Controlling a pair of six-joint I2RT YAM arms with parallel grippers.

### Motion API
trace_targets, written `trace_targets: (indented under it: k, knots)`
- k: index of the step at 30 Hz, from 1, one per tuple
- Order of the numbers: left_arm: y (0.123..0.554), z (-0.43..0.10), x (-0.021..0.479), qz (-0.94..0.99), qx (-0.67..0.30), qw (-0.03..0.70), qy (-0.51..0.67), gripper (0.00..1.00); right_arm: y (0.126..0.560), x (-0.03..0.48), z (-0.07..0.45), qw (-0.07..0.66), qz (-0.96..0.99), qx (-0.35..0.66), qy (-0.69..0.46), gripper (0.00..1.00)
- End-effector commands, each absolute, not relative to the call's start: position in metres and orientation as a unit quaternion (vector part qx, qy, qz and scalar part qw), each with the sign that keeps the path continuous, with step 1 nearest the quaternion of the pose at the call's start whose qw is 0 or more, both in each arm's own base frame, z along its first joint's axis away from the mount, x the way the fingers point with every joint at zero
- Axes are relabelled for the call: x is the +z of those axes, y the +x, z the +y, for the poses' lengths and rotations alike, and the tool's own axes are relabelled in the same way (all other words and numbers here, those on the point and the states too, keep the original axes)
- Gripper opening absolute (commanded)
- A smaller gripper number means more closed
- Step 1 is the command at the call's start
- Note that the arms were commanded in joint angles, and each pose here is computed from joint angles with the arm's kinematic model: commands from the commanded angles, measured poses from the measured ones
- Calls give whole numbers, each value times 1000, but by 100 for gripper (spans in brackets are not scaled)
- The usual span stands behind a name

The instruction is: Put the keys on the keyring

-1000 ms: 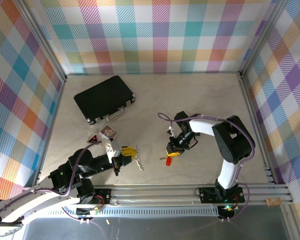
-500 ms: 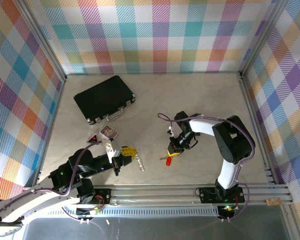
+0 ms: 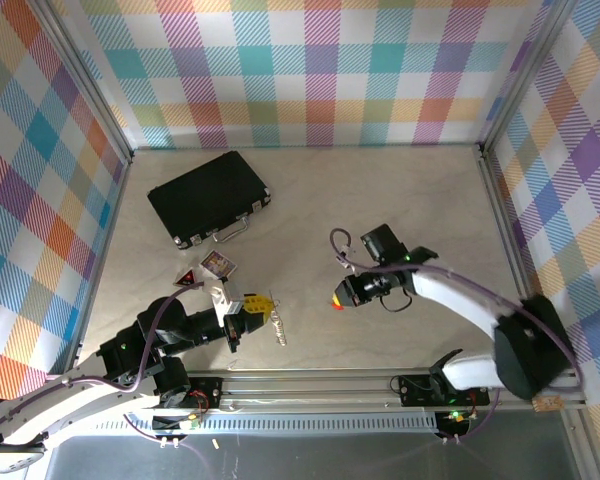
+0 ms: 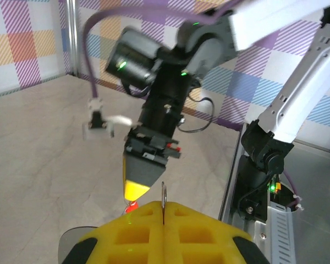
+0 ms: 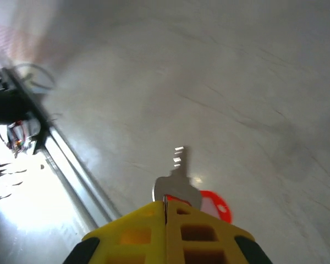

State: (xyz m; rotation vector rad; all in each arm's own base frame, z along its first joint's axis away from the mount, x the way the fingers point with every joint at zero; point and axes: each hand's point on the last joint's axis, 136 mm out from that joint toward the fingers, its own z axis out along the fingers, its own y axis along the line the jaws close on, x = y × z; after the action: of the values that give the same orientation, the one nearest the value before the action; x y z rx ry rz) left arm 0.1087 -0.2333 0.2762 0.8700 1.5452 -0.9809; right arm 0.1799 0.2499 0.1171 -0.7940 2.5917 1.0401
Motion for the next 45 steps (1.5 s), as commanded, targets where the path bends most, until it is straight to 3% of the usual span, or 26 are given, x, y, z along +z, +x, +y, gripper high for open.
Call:
trace_targets:
  k: [1, 7, 12, 24, 45]
  knots:
    - [98, -236, 308, 614, -445, 538, 368, 0, 172, 163, 266, 244, 824, 386, -336, 1]
    - [87, -242, 323, 590, -464, 531, 394, 0, 122, 251, 275, 406, 674, 453, -418, 0]
    - [76, -250, 334, 561, -485, 525, 418, 0, 90, 297, 278, 480, 574, 496, -440, 0]
    - [62, -261, 345, 503, -525, 527, 439, 0, 64, 337, 297, 544, 490, 519, -440, 0]
    - [64, -254, 341, 507, -517, 541, 428, 0, 59, 358, 310, 571, 467, 522, -429, 0]
